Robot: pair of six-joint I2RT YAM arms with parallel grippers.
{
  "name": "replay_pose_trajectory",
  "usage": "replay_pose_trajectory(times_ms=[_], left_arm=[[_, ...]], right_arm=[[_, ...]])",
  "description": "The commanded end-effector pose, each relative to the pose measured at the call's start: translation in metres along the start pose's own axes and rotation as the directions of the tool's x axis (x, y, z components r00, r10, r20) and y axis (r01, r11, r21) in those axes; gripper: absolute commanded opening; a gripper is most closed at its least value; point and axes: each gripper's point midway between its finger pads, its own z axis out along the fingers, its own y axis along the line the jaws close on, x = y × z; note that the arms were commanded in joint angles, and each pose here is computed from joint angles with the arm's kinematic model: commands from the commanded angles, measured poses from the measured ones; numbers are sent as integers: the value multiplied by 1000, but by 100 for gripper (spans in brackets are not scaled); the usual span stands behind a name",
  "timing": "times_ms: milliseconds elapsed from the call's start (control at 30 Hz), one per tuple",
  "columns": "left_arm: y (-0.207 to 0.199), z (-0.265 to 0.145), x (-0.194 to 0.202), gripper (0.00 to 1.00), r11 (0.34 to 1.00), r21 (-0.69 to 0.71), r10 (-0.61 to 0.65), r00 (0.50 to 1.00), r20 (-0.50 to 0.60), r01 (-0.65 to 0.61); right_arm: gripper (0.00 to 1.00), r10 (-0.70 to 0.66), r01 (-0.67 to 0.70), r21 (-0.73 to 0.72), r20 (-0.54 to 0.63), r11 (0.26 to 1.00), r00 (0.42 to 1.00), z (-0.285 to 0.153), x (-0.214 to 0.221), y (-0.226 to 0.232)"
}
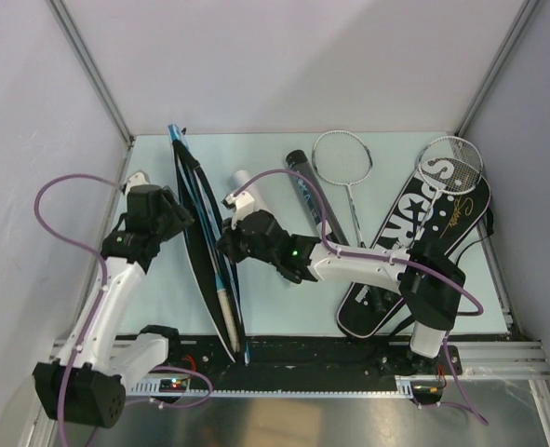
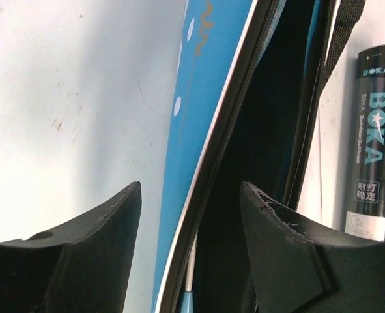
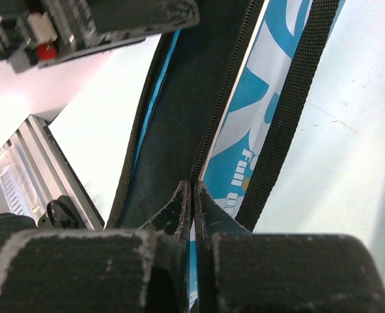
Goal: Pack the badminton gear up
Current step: Adjust the racket bag at the center of the board.
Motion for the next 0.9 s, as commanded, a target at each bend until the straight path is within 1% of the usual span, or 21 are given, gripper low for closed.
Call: replay_pose_trajectory(times_ms=[0,167,367,533,633,700,867], left_arm=[[-17,2,-39,67,998,27,48,995,89,-51],[-42,10,-46,73,988,129,69,993,98,-81],[-43,35,-40,77,986,115,118,991,59,-124],[-51,46,-33,76,982,145,122,992,20,-123],[-56,47,-35,68,981,161,109,994,13,-110],[-61,44,-37,66,980,176,92,996,15,-94],[-70,29,-47,71,974,217,53,998,43,-61]], right_arm=[[0,-14,16,-56,28,998,1000,-2,-9,9],[0,-11,13,-63,34,998,999,-1,-11,9],[0,-11,14,-61,42,998,999,-1,-14,7],[0,-13,15,-53,41,998,999,-1,-14,5],[0,-13,15,-52,41,999,999,-1,-14,5],[0,-18,20,-47,41,999,999,-2,-14,4],[0,-18,19,-34,33,999,999,-3,-13,1]])
